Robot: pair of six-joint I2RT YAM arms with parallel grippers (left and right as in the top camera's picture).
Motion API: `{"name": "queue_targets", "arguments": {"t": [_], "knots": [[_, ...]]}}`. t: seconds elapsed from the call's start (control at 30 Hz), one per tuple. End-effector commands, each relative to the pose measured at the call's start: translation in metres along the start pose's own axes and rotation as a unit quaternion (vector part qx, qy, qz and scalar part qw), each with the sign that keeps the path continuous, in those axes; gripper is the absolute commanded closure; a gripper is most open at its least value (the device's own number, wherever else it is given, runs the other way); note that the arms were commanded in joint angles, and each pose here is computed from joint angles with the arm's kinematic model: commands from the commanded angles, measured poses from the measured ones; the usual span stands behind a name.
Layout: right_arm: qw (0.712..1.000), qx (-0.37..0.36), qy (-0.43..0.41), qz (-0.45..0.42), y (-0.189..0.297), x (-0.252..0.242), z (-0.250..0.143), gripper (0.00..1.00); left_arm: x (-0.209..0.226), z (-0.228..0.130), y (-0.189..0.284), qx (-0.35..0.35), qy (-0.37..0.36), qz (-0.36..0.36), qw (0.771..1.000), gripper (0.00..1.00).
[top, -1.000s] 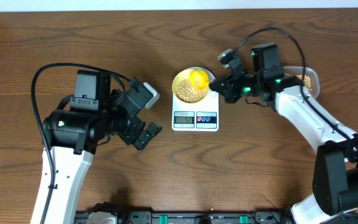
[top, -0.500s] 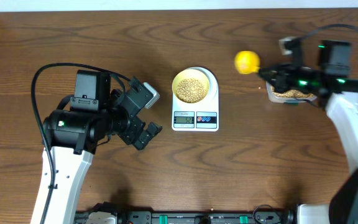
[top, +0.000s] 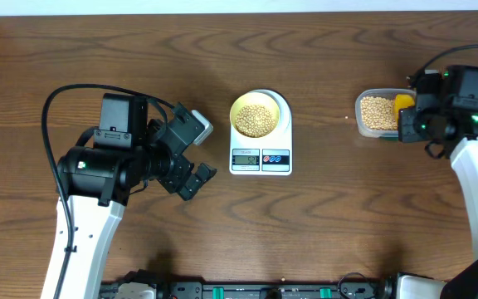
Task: Scoop item into bowl and weigh 50g on scale
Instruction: 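Return the scoop to the tub and scoop more soybeans, then carry the scoop over the bowl and pour soybeans in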
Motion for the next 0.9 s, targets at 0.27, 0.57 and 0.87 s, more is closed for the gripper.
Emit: {"name": "queue_targets", "arguments": {"t": [0.27, 0.57, 0.87], "knots": [[0.980, -0.047, 0.084, -0.174, 0.008, 0.015, 0.014, 0.99, 0.000, -0.002, 0.000, 0.003, -0.001, 0.002, 1.000, 0.00], [0.925, -0.121, 0.149, 0.329, 0.025, 0.112, 0.028, 0.99, 0.000, -0.002, 0.000, 0.003, -0.001, 0.002, 1.000, 0.00], [0.885, -0.066, 0.213, 0.410, 0.001, 0.183, 0.002, 0.99, 0.000, -0.002, 0.000, 0.003, -0.001, 0.002, 1.000, 0.00]]}}
Point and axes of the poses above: each gripper's point midway between its finger pads, its own y axis back along the fingers, its own x axis along the line the jaws close on, z = x × y, the point moved 9 cm from there along y, back along the fingers, and after that the axes turned 13 degrees about -y, right-handed, at the moved point
